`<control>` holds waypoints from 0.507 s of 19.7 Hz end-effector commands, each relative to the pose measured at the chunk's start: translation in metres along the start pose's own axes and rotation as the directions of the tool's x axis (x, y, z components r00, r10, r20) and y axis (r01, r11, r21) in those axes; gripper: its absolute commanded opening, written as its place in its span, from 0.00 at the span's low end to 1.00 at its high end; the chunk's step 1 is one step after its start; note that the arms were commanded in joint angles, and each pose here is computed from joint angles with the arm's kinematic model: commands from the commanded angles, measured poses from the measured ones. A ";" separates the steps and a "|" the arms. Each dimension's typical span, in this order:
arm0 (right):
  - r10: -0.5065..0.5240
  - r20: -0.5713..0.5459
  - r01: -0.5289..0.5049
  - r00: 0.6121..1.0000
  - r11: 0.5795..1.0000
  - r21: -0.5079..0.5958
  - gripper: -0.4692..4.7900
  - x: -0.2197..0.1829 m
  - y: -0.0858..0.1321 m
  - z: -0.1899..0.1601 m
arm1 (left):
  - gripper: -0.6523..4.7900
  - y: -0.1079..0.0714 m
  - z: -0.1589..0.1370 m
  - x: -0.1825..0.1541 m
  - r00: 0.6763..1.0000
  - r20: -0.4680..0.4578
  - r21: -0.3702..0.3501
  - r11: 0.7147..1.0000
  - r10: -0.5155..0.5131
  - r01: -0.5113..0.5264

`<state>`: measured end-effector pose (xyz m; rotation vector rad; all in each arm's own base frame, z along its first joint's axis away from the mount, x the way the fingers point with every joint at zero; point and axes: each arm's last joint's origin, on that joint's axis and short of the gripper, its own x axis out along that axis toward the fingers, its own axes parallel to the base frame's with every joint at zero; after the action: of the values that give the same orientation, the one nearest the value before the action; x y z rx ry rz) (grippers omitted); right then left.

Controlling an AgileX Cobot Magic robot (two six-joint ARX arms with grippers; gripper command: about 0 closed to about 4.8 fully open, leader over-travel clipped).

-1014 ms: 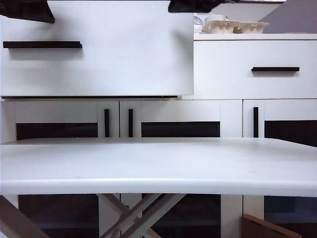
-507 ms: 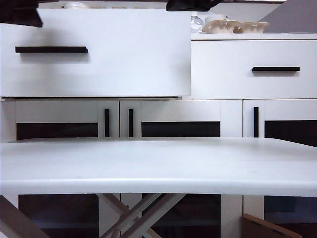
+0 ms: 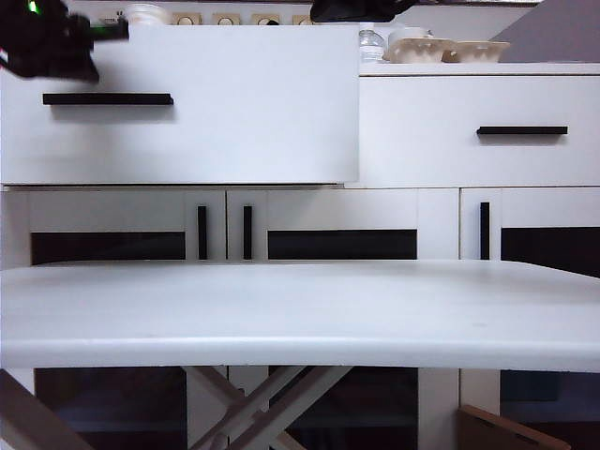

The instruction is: Pick up a can of beer from the white table, open the left drawer, place the beer inside the drawer, and finally close the drawer.

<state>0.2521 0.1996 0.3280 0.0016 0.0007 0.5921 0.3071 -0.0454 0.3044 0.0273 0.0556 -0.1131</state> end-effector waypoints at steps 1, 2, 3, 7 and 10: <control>0.003 0.024 -0.003 1.000 1.000 -0.001 0.08 -0.001 0.000 0.006 | 0.11 0.000 0.001 0.006 0.999 0.041 -0.005 1.000 0.000 0.000; 0.003 0.024 -0.003 1.000 1.000 -0.001 0.08 -0.001 0.000 0.005 | 0.11 0.000 0.000 0.008 0.999 0.046 -0.005 1.000 0.000 0.000; 0.003 0.024 -0.003 1.000 1.000 -0.002 0.08 -0.001 0.000 0.006 | 0.11 -0.001 -0.001 0.012 0.999 0.045 -0.005 1.000 0.000 0.000; 0.003 0.025 -0.003 1.000 1.000 -0.004 0.08 -0.001 0.000 0.006 | 0.11 -0.001 0.002 0.029 0.999 0.045 -0.005 1.000 -0.005 0.005; 0.003 0.021 -0.003 1.000 1.000 -0.005 0.08 -0.001 0.000 0.005 | 0.11 -0.002 0.011 0.045 0.997 0.067 -0.004 1.000 -0.024 0.024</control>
<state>0.2524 0.1995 0.3295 0.0006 -0.0041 0.5920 0.3489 -0.0522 0.3029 0.0257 0.0418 -0.1267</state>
